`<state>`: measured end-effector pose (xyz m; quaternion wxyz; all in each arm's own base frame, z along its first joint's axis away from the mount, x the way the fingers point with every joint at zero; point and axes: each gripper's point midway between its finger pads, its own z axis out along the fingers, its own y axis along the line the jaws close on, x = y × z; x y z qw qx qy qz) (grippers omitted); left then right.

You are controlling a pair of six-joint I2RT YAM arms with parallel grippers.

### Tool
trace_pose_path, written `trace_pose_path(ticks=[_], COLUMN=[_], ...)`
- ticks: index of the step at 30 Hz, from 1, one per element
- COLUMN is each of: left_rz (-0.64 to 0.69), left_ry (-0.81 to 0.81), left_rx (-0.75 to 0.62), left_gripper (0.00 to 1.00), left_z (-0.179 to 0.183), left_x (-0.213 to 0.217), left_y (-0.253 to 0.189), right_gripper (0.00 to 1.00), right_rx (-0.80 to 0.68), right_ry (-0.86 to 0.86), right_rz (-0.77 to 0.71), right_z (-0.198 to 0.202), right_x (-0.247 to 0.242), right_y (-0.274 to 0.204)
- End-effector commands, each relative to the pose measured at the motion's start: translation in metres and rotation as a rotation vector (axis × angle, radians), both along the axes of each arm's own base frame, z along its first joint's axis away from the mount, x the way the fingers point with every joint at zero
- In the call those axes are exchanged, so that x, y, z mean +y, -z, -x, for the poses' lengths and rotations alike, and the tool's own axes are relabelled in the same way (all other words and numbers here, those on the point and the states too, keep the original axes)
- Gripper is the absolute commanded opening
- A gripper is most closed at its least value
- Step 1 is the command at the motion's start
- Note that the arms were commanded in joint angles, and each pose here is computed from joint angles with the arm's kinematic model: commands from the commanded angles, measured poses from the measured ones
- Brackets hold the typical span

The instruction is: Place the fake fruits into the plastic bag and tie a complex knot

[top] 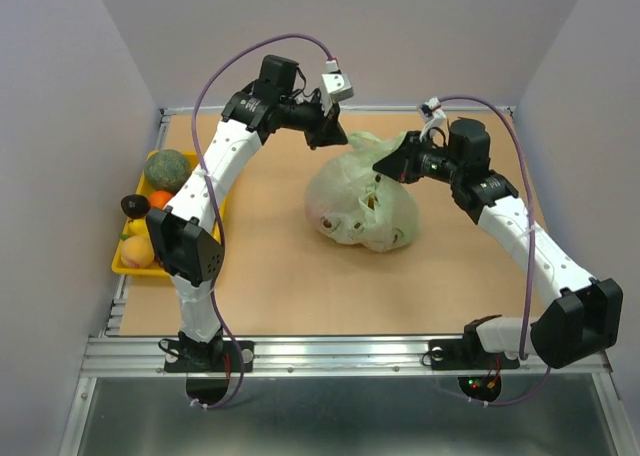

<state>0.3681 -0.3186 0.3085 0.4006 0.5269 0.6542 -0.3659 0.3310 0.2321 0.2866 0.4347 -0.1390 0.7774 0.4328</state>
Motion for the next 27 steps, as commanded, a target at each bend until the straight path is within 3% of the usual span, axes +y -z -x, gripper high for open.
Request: trace_pose_path(ticks=[1,5,9,12,13,16,21,27], left_rz=[0.166,0.215,0.210,0.164,0.131,0.092,0.078,0.043], left_ry=[-0.112,-0.133,-0.192,-0.191,-0.181,-0.101,-0.013,-0.129], left_rx=[-0.067,-0.057,-0.010,0.116,0.217,0.409,0.510,0.565], left_gripper=[0.00,0.00,0.00,0.00,0.00,0.00,0.00,0.00], left_z=[-0.001,0.007,0.014,0.033,0.048,0.091,0.138,0.121], left_x=[0.000,0.000,0.004,0.006,0.008,0.003,-0.018,-0.029], left_y=[-0.088,-0.107,-0.102,-0.059,-0.027,0.033,0.084,0.126], right_gripper=[0.00,0.00,0.00,0.00,0.01,0.00,0.00,0.00], right_rx=[-0.022,0.081,0.167,0.210,0.241,0.217,0.198,0.154], right_ry=[0.224,0.318,0.407,0.490,0.506,0.490,0.498,0.408], right_rz=[-0.227,-0.290,-0.260,-0.241,-0.225,-0.255,-0.234,-0.267], right_z=[-0.017,-0.022,-0.031,-0.041,-0.039,-0.038,-0.037,-0.029], right_x=[-0.010,-0.011,-0.016,-0.024,-0.026,-0.024,-0.027,-0.017], right_y=[-0.086,-0.083,-0.040,-0.005,0.017,0.026,0.043,0.037])
